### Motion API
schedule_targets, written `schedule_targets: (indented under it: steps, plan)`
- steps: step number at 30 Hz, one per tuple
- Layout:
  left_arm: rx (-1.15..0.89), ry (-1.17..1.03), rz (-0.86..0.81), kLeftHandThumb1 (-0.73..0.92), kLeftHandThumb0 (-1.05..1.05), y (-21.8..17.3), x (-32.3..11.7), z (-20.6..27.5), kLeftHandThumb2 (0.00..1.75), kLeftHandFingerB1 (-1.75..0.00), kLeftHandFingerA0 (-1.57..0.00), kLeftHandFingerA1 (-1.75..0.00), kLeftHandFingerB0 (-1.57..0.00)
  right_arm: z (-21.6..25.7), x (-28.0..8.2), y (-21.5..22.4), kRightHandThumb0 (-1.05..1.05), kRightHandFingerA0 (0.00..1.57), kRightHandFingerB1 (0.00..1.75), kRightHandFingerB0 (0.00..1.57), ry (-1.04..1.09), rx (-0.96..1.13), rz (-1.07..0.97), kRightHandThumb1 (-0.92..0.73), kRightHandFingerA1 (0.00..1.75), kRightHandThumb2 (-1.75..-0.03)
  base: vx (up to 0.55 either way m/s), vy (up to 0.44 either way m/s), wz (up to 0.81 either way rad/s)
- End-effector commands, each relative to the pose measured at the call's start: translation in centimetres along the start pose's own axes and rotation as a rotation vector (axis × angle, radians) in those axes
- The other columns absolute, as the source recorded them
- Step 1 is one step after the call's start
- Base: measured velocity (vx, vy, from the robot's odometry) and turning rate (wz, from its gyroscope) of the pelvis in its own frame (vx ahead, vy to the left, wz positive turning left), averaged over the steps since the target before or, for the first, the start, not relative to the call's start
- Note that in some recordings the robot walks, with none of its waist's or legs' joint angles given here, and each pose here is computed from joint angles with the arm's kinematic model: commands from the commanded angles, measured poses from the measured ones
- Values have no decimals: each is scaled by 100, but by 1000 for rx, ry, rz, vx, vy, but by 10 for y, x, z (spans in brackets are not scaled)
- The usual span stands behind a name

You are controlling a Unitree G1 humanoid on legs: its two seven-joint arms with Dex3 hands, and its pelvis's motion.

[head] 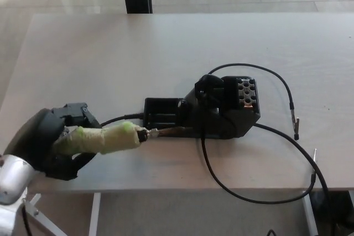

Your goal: Use the left hand of the robot to grab the soldering gun kept on the middle of the table and pull it out of its base and keep it on the left side of the base

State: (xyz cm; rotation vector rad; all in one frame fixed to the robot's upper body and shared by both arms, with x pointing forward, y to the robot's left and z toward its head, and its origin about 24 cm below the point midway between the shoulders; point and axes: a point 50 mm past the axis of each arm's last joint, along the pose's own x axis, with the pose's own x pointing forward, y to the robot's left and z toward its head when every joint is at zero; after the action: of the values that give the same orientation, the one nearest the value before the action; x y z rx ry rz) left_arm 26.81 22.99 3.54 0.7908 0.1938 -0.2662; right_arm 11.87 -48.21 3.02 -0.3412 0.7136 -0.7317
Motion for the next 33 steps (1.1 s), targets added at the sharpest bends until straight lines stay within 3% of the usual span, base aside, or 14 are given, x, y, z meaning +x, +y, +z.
schedule_targets:
  steps: [1,2,3,4,5,10,18,20,23,24,26,27,31,33]
  plan:
    - [226,95,-230,76,-36,-7,-4,-13,68,-49,-69,-131,-45,6,1,-3,-48,68,40,46,-17,3,-11,-65,63,-60,0,0,0]
    - [256,102,-272,76,-36,-7,-5,-13,68,-49,-69,-131,-45,6,1,-3,-48,68,40,46,-15,6,-11,-65,63,-60,0,0,0]
    - [385,79,-369,72,-43,-7,-9,-11,62,-38,-37,-72,-22,6,1,-2,-48,69,41,48,-16,23,-13,-64,65,-60,0,0,0]
    - [385,80,-372,72,-43,-7,-9,-11,62,-38,-37,-72,-22,6,1,-2,-48,69,41,48,-16,21,-14,-64,65,-60,0,0,0]
    - [603,147,-436,72,-54,-8,-10,-12,64,-26,-6,-50,-9,7,1,-3,-49,69,40,47,-20,2,-9,-65,65,-60,0,0,0]
    - [719,177,-439,65,-64,-4,-11,-14,79,-3,0,0,-4,7,1,-3,-54,64,53,38,-19,11,-7,-52,71,-88,0,0,0]
    - [817,182,-401,66,-61,4,-9,-17,78,-2,0,0,-5,6,0,-5,-58,66,52,35,-20,-2,-10,-52,72,-88,0,0,0]
    - [818,182,-402,67,-62,4,-9,-16,79,0,0,0,-5,6,0,-5,-55,68,37,38,-19,7,-12,-63,65,-59,0,0,0]
    - [816,177,-403,68,-61,4,-11,-16,79,0,0,0,-3,4,0,-5,-56,68,36,36,-16,24,-14,-61,67,-59,0,0,0]
    - [816,176,-403,68,-61,4,-11,-15,80,0,0,0,-2,3,0,-5,-60,65,50,29,-15,30,-11,-48,73,-86,0,0,0]
    - [811,157,-386,47,-76,7,-12,-12,79,0,0,-24,0,3,-1,-5,-58,66,35,33,-17,10,-8,-62,68,-59,0,0,0]
    - [776,154,-377,47,-75,10,-12,-10,79,0,0,-24,0,3,-1,-5,-63,63,49,28,-16,11,-10,-49,72,-86,0,0,0]
    - [669,128,-349,49,-77,25,-14,2,81,0,0,-22,0,1,-1,-8,-63,62,47,27,-3,16,-17,-51,71,-85,0,0,0]
    - [590,122,-333,57,-87,43,-18,11,88,0,0,-21,0,1,-2,-8,-56,63,35,33,-2,15,-14,-62,65,-59,0,0,0]
